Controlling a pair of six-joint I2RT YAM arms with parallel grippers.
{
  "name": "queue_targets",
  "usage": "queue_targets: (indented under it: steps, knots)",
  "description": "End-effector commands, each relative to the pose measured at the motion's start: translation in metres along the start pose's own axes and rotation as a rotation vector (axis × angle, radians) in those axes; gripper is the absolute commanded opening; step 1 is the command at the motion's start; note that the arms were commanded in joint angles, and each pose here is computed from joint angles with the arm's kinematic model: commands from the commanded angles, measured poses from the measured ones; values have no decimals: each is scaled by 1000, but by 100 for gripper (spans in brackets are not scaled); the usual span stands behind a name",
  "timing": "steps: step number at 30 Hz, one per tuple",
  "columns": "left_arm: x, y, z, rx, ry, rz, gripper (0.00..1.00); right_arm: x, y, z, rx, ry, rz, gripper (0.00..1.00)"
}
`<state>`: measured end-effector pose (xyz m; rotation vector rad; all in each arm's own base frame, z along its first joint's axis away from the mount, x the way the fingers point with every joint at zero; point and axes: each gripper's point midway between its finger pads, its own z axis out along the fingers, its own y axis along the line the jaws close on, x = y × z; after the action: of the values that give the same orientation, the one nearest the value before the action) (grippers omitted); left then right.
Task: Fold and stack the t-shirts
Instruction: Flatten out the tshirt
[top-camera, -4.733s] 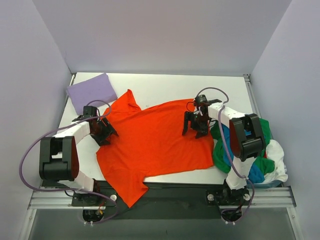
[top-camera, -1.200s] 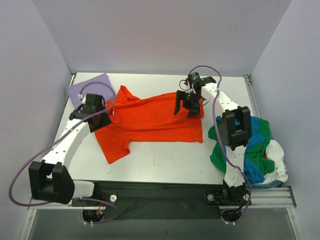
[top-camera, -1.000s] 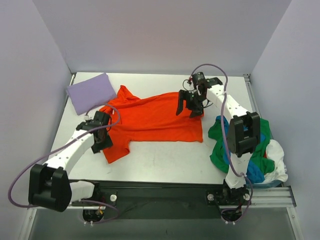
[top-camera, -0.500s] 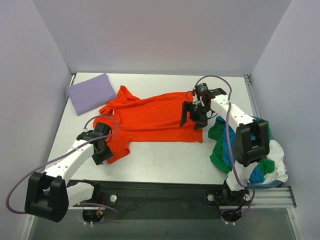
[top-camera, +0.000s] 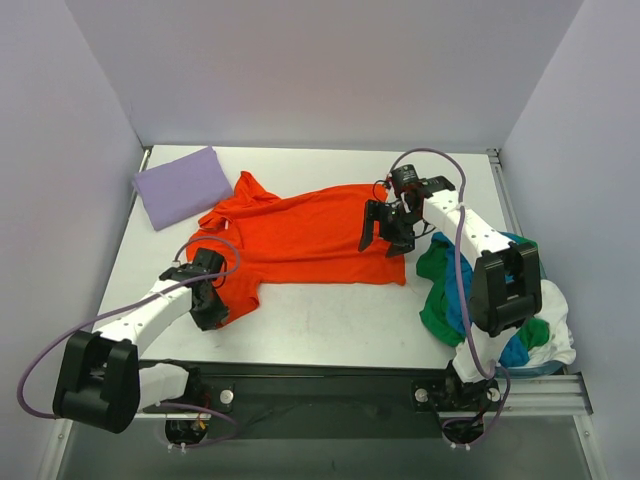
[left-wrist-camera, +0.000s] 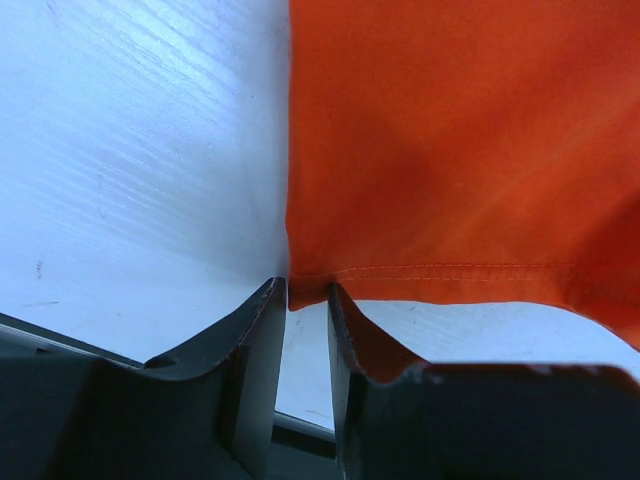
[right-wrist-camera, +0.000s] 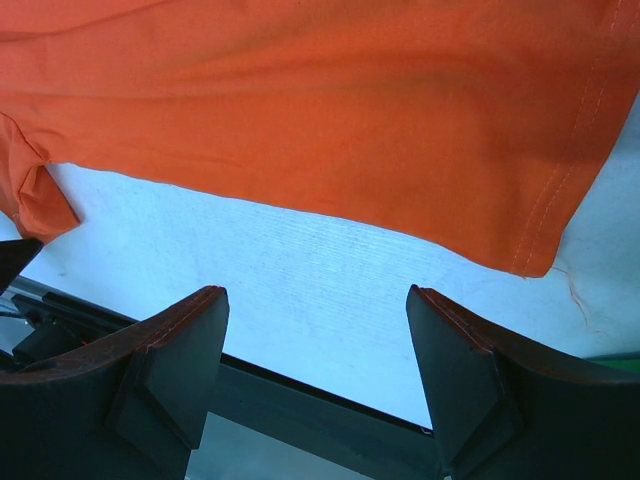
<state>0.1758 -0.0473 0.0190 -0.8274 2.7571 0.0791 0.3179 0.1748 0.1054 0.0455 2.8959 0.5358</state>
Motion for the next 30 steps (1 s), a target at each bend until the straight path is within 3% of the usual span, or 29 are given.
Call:
queue_targets:
  steps: [1, 3, 10, 21, 25, 30]
  knots:
    - [1, -5, 4, 17, 6, -9, 33, 0, 8, -19, -20, -30, 1, 73]
    - [3, -3, 5, 7, 12, -11, 30, 2, 7, -19, -17, -31, 2, 73]
    - [-6, -2, 3, 11, -3, -33, 0, 16, -4, -17, 18, -18, 2, 73]
    - [-47, 16, -13, 84, -80, -207, 0, 61, -69, -4, 238, 20, 20, 72]
    - [-52, 21, -13, 83, -87, -241, 0, 66, -89, 2, 284, 28, 73, 60]
    - [-53, 21, -12, 93, -84, -243, 0, 61, -105, 12, 322, 26, 115, 54]
